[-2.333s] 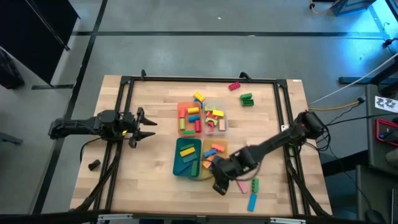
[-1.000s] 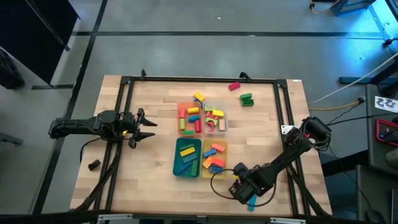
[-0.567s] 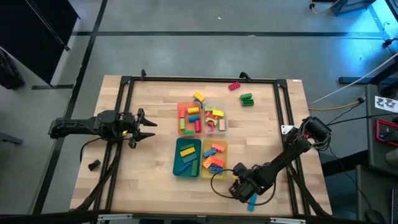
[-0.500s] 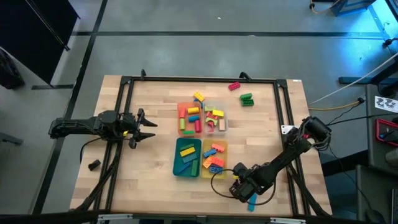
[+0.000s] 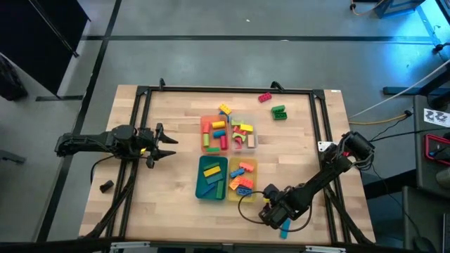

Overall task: Sort blocks by size
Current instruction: Put the pink rectangular block into the blue bin

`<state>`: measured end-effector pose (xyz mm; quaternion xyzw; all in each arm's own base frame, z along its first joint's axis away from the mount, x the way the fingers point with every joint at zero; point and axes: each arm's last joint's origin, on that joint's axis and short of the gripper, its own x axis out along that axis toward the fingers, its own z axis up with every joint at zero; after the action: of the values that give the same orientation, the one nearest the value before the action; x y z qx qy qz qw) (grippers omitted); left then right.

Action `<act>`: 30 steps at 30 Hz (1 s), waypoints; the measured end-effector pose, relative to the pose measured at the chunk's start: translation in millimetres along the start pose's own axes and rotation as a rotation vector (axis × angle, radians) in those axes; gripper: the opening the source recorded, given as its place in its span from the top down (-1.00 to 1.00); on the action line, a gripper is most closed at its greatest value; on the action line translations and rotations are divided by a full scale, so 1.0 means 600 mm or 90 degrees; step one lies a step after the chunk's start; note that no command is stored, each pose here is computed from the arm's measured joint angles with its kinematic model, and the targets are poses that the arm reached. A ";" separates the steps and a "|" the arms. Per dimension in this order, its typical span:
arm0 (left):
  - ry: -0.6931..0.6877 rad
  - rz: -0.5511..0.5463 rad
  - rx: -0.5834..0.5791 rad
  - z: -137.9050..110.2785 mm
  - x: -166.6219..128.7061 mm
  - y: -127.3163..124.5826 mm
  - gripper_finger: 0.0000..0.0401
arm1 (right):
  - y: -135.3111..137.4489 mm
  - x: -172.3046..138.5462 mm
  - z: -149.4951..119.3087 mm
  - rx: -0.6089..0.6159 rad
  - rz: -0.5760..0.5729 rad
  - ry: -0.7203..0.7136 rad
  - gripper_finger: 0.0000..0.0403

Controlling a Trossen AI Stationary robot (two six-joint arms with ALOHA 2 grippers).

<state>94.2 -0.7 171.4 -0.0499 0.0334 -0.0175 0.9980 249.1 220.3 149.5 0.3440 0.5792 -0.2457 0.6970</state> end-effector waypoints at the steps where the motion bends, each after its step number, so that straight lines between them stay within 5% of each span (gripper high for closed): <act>1: 0.000 0.000 0.000 0.000 0.000 0.000 0.03 | -0.001 0.000 0.000 0.000 -0.003 0.000 -0.20; 6: 0.001 0.000 0.000 0.000 0.000 0.000 0.03 | -0.003 0.008 -0.001 -0.002 -0.023 -0.002 -0.12; 16: 0.002 0.001 0.047 0.000 0.000 0.000 0.03 | -0.003 0.014 -0.001 -0.006 -0.050 -0.012 0.47; 21: -0.012 -0.001 0.130 0.002 0.000 0.000 0.03 | 0.015 -0.009 0.002 -0.019 -0.063 -0.010 0.47; 30: -0.108 -0.001 0.119 0.026 -0.002 -0.003 0.03 | 0.055 -0.075 0.042 -0.057 -0.063 -0.015 0.40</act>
<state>94.1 -0.6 187.1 0.0422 -0.0530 -0.0170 0.9976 280.2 219.6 202.3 0.2801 0.5978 -0.2577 0.7056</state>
